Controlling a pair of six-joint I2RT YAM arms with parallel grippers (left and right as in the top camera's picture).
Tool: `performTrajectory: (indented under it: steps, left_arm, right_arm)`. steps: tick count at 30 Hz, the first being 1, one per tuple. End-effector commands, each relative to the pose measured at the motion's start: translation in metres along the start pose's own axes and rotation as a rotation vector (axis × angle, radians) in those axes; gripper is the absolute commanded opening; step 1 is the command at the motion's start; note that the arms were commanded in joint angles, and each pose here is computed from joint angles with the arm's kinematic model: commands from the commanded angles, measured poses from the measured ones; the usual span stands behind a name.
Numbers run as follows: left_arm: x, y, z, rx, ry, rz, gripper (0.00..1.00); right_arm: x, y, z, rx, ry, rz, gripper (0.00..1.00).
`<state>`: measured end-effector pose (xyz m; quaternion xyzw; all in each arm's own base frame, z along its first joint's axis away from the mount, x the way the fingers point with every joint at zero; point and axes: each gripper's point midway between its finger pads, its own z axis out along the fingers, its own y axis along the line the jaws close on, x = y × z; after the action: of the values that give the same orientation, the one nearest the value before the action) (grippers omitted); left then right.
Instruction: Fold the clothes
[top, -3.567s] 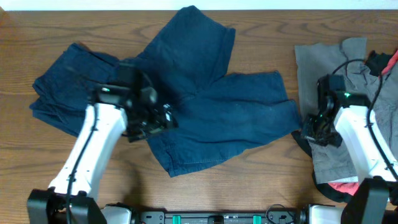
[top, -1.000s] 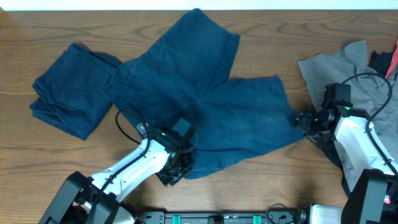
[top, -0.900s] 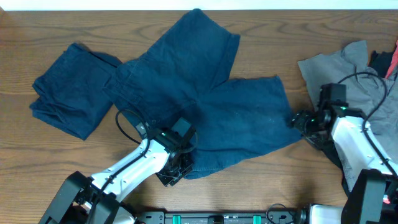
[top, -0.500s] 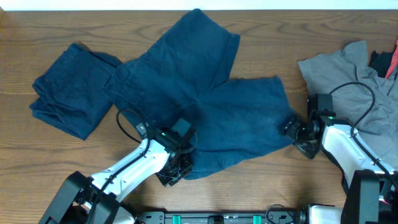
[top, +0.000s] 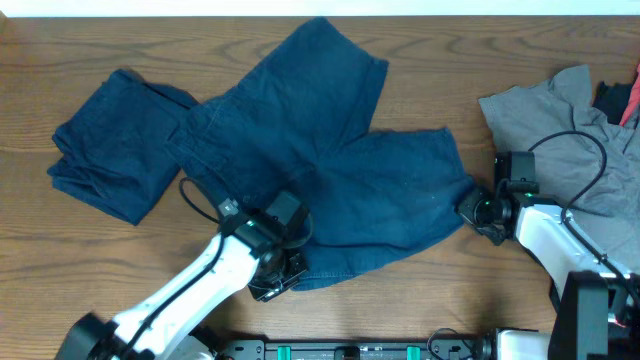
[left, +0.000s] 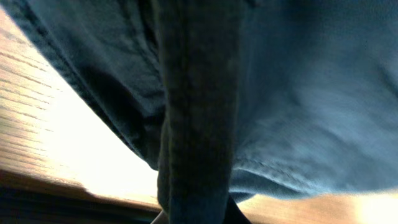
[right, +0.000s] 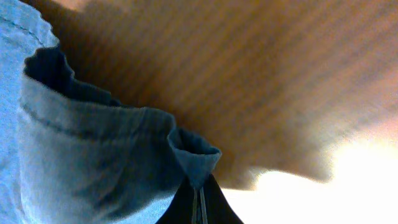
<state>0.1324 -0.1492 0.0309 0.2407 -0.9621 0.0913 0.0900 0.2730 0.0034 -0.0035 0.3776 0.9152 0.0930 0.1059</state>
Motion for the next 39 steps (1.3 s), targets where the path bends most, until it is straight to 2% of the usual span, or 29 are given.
performTrajectory:
  steps: [1,13,22,26,30,34,39]
  left_arm:
    - [0.003,-0.004,-0.013,0.063,-0.031,0.091,0.06]
    - [0.018,-0.036,-0.081,0.353,-0.267,0.251,0.06]
    - [0.036,-0.046,-0.113,0.413,-0.338,0.313,0.06]
    - [0.023,-0.046,-0.122,0.401,-0.435,0.299,0.06]
    - [-0.009,-0.039,-0.135,0.366,-0.619,0.192,0.06]
    - [-0.038,-0.035,-0.15,0.347,-0.763,0.106,0.06]
    - [-0.068,-0.03,-0.156,0.322,-0.815,0.003,0.06]
  right_arm:
    - [-0.015,0.012,-0.027,-0.046,-0.062,0.014,0.01]
    - [-0.062,-0.004,-0.165,-0.03,-0.371,-0.073,0.01]
    - [-0.076,-0.002,-0.217,-0.023,-0.466,-0.136,0.01]
    - [-0.105,0.031,-0.239,-0.125,-0.601,-0.255,0.01]
    - [-0.118,0.088,-0.252,-0.328,-0.675,-0.403,0.01]
    - [-0.119,0.135,-0.245,-0.424,-0.675,-0.492,0.01]
    - [-0.111,0.19,-0.223,-0.445,-0.602,-0.612,0.01]
